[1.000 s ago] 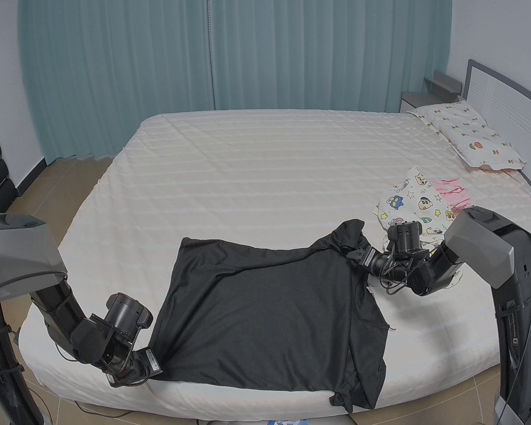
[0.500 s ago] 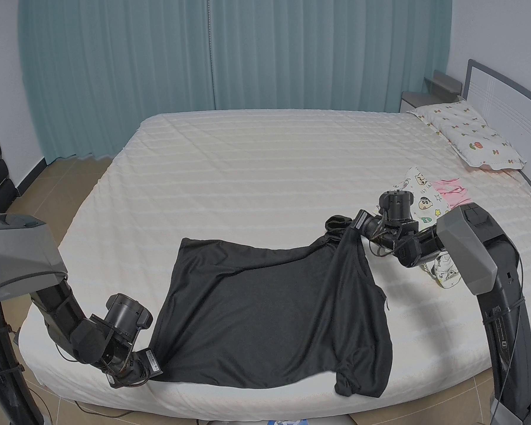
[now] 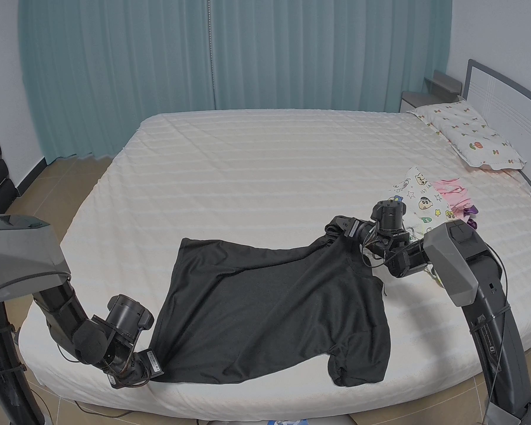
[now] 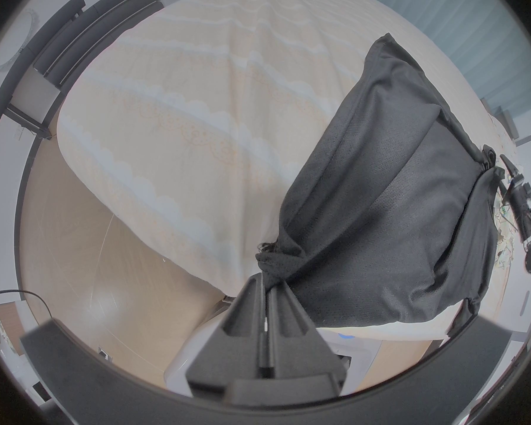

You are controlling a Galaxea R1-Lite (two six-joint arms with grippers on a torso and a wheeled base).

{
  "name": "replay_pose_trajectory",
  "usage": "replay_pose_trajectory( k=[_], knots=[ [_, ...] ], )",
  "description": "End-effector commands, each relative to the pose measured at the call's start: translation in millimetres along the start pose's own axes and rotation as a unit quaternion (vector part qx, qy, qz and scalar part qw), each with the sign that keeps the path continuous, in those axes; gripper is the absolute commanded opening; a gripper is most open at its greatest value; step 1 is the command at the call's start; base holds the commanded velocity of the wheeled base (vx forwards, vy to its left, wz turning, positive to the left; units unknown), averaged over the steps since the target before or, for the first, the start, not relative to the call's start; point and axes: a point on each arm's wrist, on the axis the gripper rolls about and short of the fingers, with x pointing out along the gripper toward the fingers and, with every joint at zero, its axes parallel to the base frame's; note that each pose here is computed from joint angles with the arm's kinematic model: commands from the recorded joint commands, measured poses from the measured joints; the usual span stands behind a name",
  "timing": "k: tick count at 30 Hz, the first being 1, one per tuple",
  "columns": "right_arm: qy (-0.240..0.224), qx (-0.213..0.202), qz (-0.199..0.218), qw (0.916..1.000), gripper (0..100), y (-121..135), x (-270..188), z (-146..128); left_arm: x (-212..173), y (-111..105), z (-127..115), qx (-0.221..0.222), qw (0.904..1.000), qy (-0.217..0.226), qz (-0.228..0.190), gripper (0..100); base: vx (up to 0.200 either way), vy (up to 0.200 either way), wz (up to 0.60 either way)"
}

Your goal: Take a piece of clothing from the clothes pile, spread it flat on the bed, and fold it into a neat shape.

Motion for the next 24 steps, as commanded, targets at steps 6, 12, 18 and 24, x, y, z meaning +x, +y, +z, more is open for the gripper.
replay_pose_trajectory(
  k=[6,12,18,24],
  knots=[
    [-0.006,0.019,-0.003,0.9998,100,-20.5,-81.9,57.2,0.4,-0.6,0.5,-0.001,1.0000,-0.003,-0.003,0,0.000,0.000,0.00],
    [0.063,0.037,-0.005,0.9973,100,-34.2,-136.7,35.7,0.1,-1.4,1.3,-0.001,0.9999,-0.007,-0.008,0,0.000,0.000,0.00],
    [0.112,0.046,-0.020,0.9924,100,-37.2,-170.3,5.4,0.1,-1.2,1.7,-0.002,0.9999,-0.008,-0.008,0,0.000,0.000,0.00],
    [0.176,0.063,-0.019,0.9822,100,-34.8,-191.6,-26.8,0.1,-1.2,1.7,-0.003,0.9999,-0.008,-0.008,0,0.000,0.000,0.00]
  ],
)
